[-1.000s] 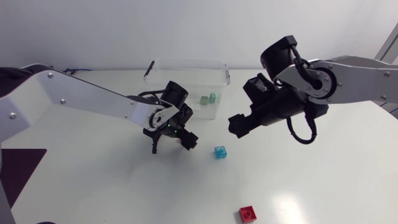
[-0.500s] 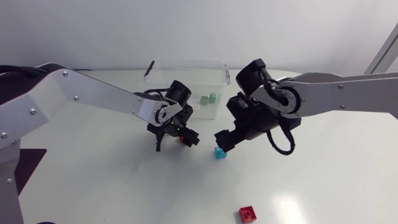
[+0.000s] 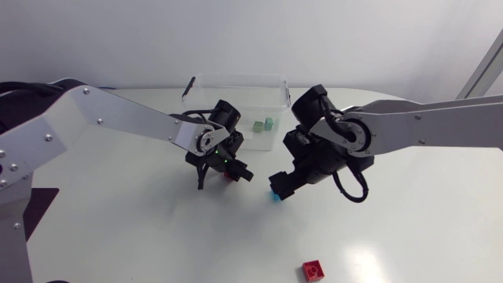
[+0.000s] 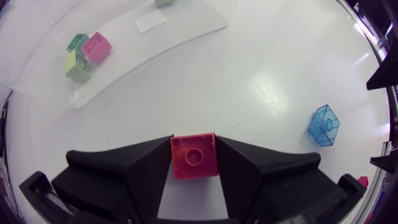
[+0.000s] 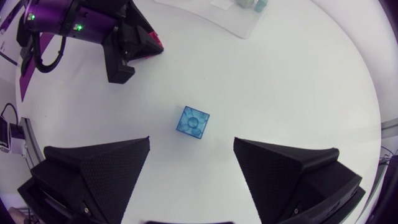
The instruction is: Place the duplo bricks in the container
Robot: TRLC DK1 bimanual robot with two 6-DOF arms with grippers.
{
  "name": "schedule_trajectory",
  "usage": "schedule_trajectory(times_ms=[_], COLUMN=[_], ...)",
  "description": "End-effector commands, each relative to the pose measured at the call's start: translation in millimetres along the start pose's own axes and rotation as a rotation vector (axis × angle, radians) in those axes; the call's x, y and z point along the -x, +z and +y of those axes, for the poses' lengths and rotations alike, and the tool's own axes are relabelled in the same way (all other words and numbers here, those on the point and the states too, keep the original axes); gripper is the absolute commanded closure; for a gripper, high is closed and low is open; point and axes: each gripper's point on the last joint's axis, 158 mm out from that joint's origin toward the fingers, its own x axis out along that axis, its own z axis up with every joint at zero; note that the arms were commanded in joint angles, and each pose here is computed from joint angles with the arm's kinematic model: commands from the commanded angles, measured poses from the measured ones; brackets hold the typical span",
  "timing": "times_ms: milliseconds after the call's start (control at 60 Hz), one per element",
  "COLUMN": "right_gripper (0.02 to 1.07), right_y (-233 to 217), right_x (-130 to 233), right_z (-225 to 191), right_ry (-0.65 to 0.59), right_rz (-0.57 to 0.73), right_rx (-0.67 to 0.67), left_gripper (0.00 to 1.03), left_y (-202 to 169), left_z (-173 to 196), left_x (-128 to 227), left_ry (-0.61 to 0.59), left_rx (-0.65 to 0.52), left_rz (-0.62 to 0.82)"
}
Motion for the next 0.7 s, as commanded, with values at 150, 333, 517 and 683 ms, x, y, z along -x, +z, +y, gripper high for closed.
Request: schedule_trajectory(times_ms=[150,333,517,683], right_gripper=[0.1,0.1,0.13,0.17], right_y=[-9,-8,0,3], right_x=[-24,-42,-58,-70], right_z=[1,2,-1,-4], right_ry=[-0.024,-0.039,-0.063,-0.081], right_rz=[0.061,0.095,0.112,0.133], right_rx=[-0.025,-0.027,-0.046,-0.065], left_gripper=[0.73,0.73,0.73,0.73], left_y=[-9,10,39,71], left_z=[2,9,22,46], left_x=[4,39,82,118], left_ry=[-0.013,-0.004,0.012,0.045], left_rx=[0.024,0.016,0.021,0.047], left_rz=[0.047,-0.006,-0.094,-0.192])
